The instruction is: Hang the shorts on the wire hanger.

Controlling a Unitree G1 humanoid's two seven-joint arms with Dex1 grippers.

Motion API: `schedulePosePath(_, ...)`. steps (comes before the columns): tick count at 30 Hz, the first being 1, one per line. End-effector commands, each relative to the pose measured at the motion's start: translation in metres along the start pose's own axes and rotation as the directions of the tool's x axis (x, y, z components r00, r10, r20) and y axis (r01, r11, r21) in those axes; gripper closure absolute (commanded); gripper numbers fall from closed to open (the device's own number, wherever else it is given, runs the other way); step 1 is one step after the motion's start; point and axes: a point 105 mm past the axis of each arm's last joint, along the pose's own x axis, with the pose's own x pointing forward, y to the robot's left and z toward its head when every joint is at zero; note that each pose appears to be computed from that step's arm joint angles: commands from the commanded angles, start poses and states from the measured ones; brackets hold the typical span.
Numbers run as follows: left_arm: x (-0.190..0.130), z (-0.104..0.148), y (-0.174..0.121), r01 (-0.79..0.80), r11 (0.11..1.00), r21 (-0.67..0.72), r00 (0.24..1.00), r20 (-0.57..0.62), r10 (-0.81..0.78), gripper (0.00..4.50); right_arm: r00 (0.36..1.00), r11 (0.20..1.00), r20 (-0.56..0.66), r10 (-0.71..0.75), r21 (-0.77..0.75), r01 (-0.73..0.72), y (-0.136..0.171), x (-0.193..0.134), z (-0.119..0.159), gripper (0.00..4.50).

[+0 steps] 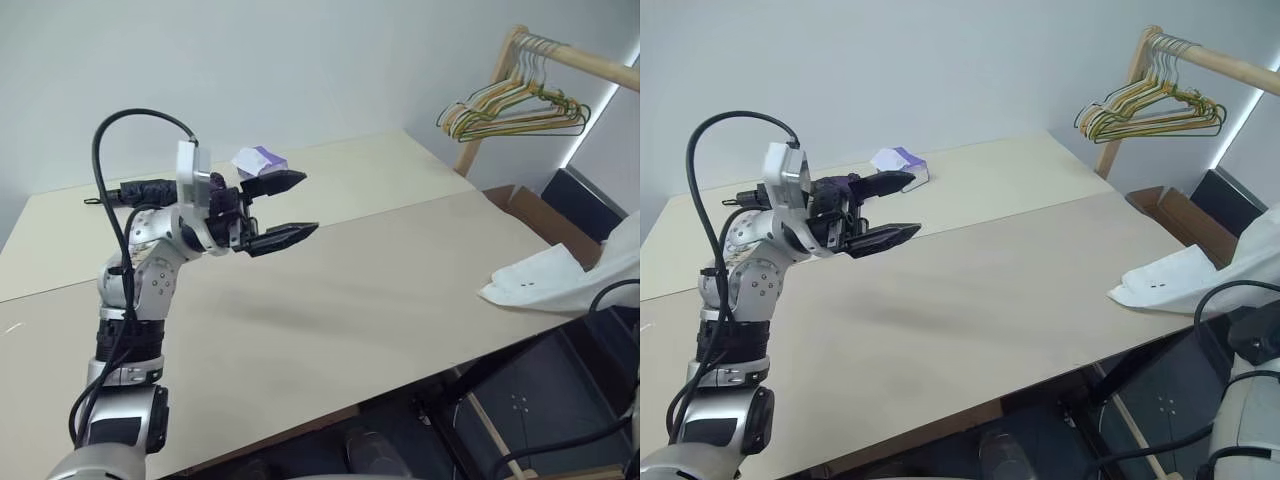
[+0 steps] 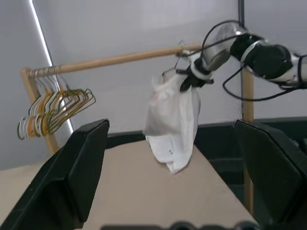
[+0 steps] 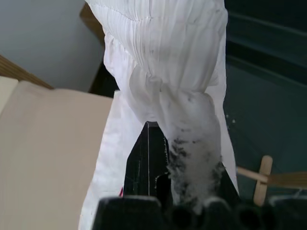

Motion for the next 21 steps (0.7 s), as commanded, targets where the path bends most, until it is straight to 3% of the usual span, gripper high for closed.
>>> schedulePosePath(1, -0.002, 0.014, -0.005, 0.013, 0.999, 0.035, 0.999, 0.042, -0.014, 0.01, 0.999, 1.0, 0.045, -0.015, 0.008, 0.015, -0.003, -0.003, 0.012, 4.5)
schedulePosePath(3, -0.002, 0.016, -0.008, 0.021, 0.999, 0.026, 0.997, 0.067, -0.023, 0.01, 0.999, 0.999, 0.039, -0.036, -0.033, 0.038, -0.003, -0.001, 0.008, 4.5)
schedulePosePath(4, -0.002, 0.016, -0.009, 0.023, 0.999, 0.022, 0.997, 0.074, -0.025, 0.0, 0.998, 0.998, 0.039, -0.039, -0.042, 0.041, -0.003, 0.0, 0.007, 4.0)
schedulePosePath(7, -0.002, 0.013, -0.007, 0.007, 1.0, 0.03, 0.999, 0.05, -0.008, 0.0, 0.996, 0.996, 0.063, -0.07, -0.054, 0.074, -0.002, 0.0, 0.008, 3.21)
schedulePosePath(16, -0.001, 0.006, -0.007, -0.007, 1.0, 0.03, 1.0, 0.025, 0.006, 0.0, 0.937, 0.964, 0.273, -0.217, -0.091, 0.25, -0.002, -0.016, 0.02, 0.03)
schedulePosePath(19, -0.002, 0.004, -0.006, -0.009, 1.0, 0.029, 1.0, 0.014, 0.008, 0.0, 0.851, 0.921, 0.44, -0.287, -0.119, 0.372, 0.005, -0.035, 0.028, 0.03)
schedulePosePath(21, -0.002, 0.006, -0.005, -0.007, 0.999, 0.031, 1.0, 0.012, 0.007, 0.0, 0.803, 0.918, 0.534, -0.264, -0.117, 0.379, 0.019, -0.049, 0.029, 0.03)
